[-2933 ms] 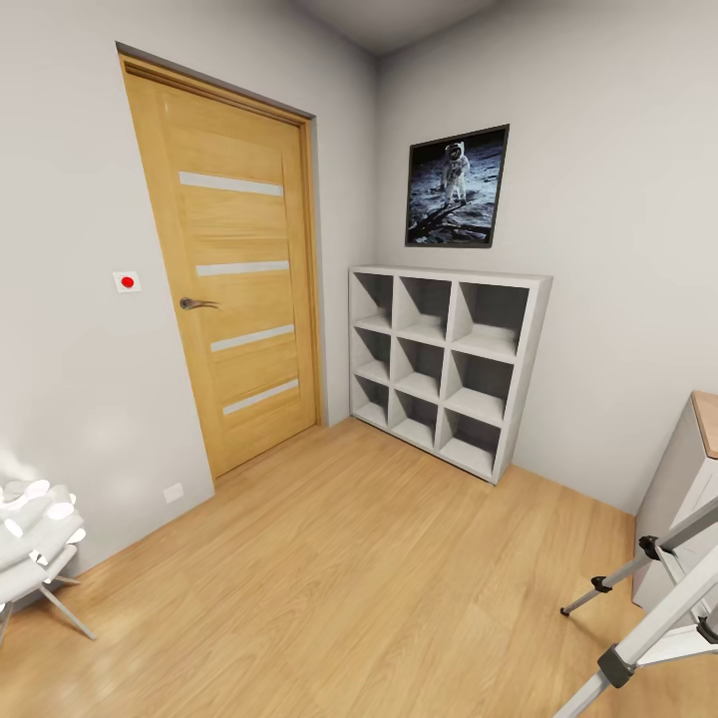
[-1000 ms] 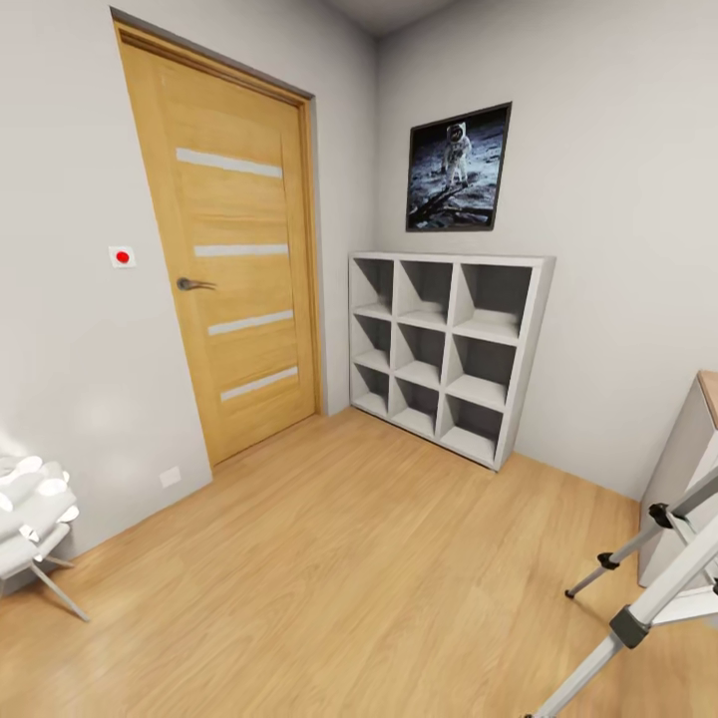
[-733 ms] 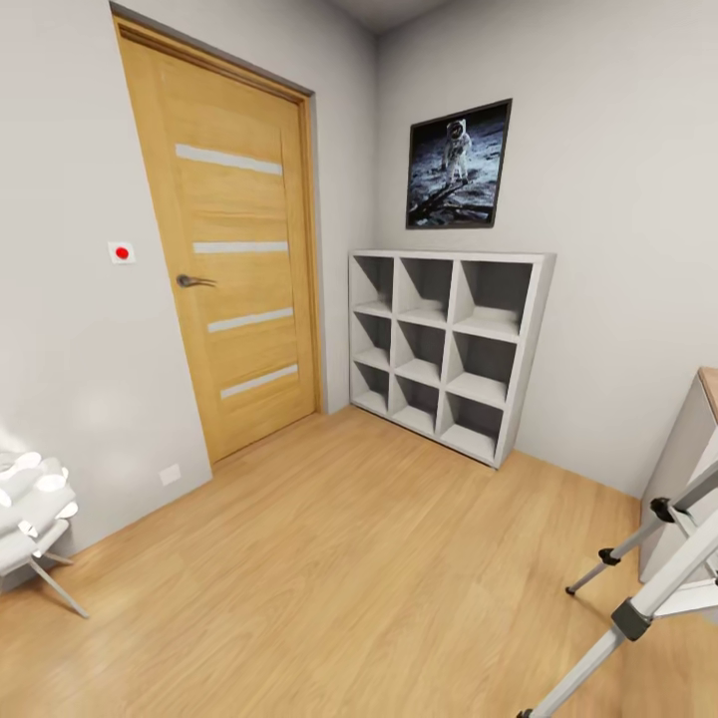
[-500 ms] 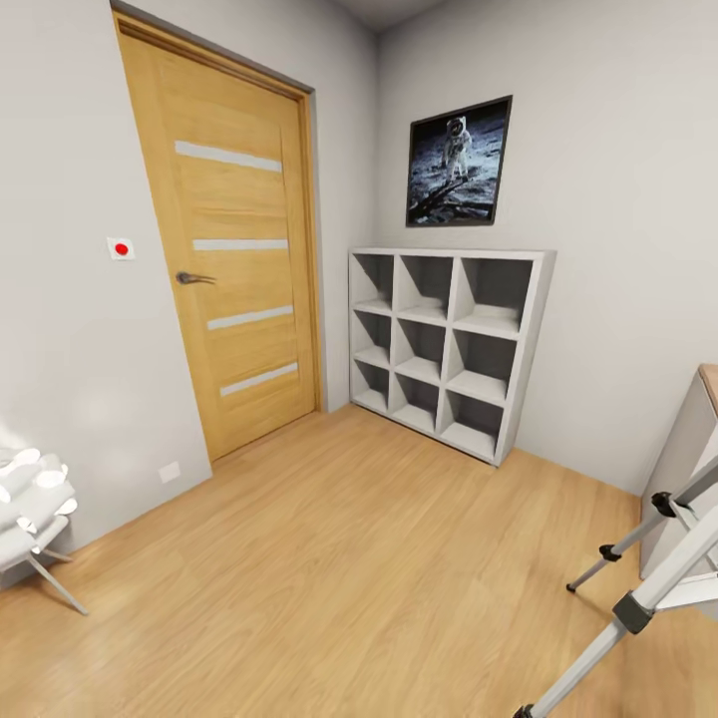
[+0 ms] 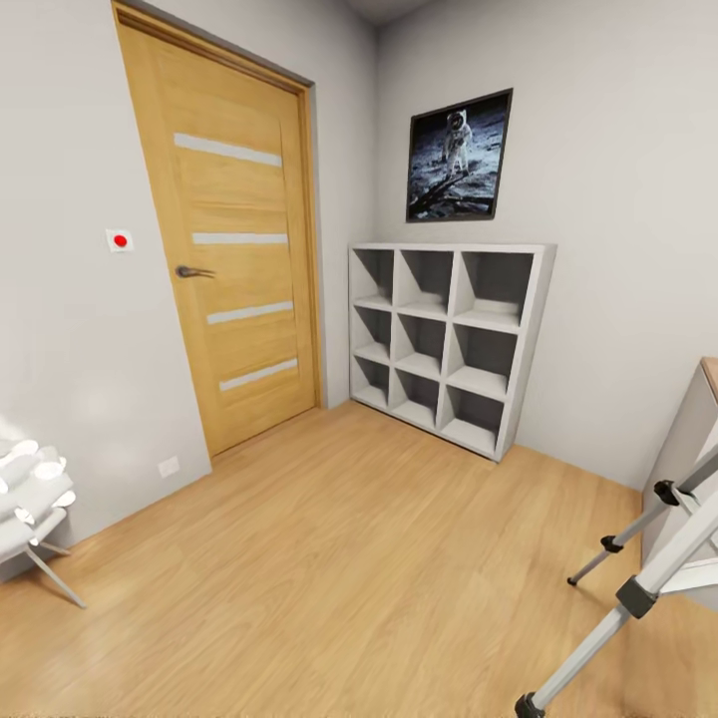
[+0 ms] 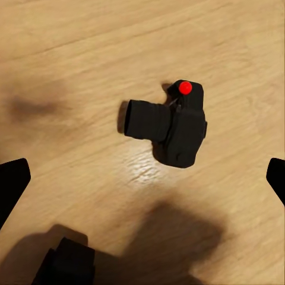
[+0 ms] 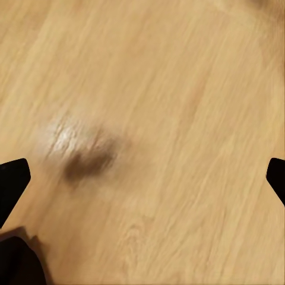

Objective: Attach the digital camera to the camera tripod in the bedroom.

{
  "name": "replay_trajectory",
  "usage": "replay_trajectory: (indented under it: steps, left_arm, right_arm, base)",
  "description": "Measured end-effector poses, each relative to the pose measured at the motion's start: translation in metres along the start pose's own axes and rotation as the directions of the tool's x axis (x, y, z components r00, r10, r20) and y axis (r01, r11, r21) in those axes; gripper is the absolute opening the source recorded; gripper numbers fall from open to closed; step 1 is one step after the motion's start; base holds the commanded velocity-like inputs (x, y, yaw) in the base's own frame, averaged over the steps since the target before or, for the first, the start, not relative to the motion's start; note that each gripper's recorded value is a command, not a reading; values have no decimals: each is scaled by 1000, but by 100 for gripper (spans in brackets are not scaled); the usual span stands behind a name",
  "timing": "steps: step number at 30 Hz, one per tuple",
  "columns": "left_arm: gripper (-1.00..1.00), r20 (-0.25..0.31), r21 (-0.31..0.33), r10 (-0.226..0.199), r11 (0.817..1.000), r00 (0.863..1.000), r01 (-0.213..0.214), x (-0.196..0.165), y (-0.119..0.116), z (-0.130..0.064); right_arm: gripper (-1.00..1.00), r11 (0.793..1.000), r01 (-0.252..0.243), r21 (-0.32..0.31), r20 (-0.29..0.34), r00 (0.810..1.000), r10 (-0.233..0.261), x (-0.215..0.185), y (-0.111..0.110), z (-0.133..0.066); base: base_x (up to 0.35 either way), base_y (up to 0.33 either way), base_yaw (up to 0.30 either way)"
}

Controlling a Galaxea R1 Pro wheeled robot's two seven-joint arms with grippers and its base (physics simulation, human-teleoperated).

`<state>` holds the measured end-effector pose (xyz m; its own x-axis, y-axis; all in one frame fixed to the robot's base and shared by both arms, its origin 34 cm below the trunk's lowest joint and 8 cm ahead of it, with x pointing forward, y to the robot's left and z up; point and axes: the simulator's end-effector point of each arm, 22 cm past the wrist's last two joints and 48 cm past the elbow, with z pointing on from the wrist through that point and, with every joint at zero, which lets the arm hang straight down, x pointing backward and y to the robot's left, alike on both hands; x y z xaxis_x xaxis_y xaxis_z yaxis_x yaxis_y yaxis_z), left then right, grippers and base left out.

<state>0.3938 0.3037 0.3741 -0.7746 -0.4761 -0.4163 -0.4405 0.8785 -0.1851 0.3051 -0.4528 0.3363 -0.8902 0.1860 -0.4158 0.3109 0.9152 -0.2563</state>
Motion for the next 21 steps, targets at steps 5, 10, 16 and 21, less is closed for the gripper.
replay_trajectory:
  steps: [5,10,16,21]
  left_arm:
    - [100,0,0,0,1000,1000,0,6,3,8]
    - [100,0,0,0,1000,1000,0,12,6,17]
    - [100,1,0,0,1000,1000,0,19,9,27]
    - [100,2,0,0,1000,1000,0,25,12,36]
  right_arm:
    - [100,1000,0,1,0,1000,0,6,2,9]
    - [100,1000,0,1,0,1000,0,12,4,17]
    - [100,1000,0,2,0,1000,0,20,6,27]
    - [100,1000,0,1,0,1000,0,27,9,36]
  base:
    - [0,0,0]
    - [0,0,0]
    - [0,0,0]
    - [0,0,0]
